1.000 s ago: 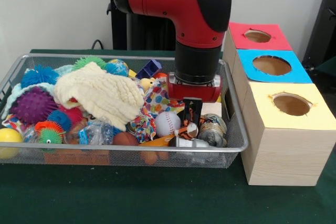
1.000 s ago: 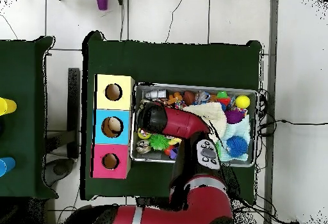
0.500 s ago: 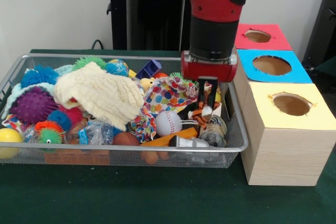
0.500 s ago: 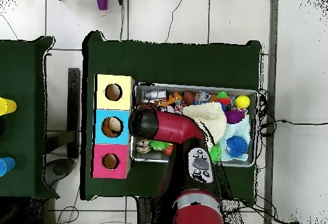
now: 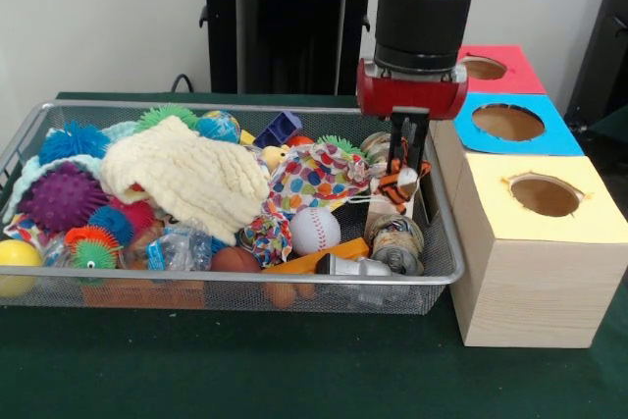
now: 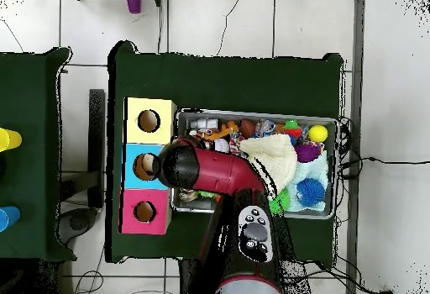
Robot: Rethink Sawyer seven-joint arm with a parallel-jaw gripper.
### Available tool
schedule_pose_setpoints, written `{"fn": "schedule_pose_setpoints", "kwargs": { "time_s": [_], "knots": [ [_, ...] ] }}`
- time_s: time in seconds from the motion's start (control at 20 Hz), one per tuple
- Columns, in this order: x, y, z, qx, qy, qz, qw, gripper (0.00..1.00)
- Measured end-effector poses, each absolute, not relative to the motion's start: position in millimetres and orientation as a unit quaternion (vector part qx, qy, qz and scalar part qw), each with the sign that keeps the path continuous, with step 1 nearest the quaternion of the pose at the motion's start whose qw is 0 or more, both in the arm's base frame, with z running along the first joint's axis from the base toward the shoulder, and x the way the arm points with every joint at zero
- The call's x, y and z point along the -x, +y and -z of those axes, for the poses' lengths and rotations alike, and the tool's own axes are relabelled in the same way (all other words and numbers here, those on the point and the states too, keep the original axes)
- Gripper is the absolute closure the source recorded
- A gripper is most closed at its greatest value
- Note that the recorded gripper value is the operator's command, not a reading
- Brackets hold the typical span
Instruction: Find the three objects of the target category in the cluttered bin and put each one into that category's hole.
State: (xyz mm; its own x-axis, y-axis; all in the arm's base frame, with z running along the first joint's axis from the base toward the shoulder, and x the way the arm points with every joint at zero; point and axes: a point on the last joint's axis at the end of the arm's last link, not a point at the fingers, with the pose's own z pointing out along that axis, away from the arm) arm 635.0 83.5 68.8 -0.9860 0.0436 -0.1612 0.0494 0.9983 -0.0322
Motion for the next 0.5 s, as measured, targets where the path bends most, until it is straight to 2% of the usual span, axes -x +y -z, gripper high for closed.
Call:
{"fn": "schedule_pose_setpoints", "kwargs": {
  "time_s": [0.5],
  "knots": [
    [-624.0,90.2,-89.1,-0.035,0.998,0.02,0.057,1.0]
  ]
}}
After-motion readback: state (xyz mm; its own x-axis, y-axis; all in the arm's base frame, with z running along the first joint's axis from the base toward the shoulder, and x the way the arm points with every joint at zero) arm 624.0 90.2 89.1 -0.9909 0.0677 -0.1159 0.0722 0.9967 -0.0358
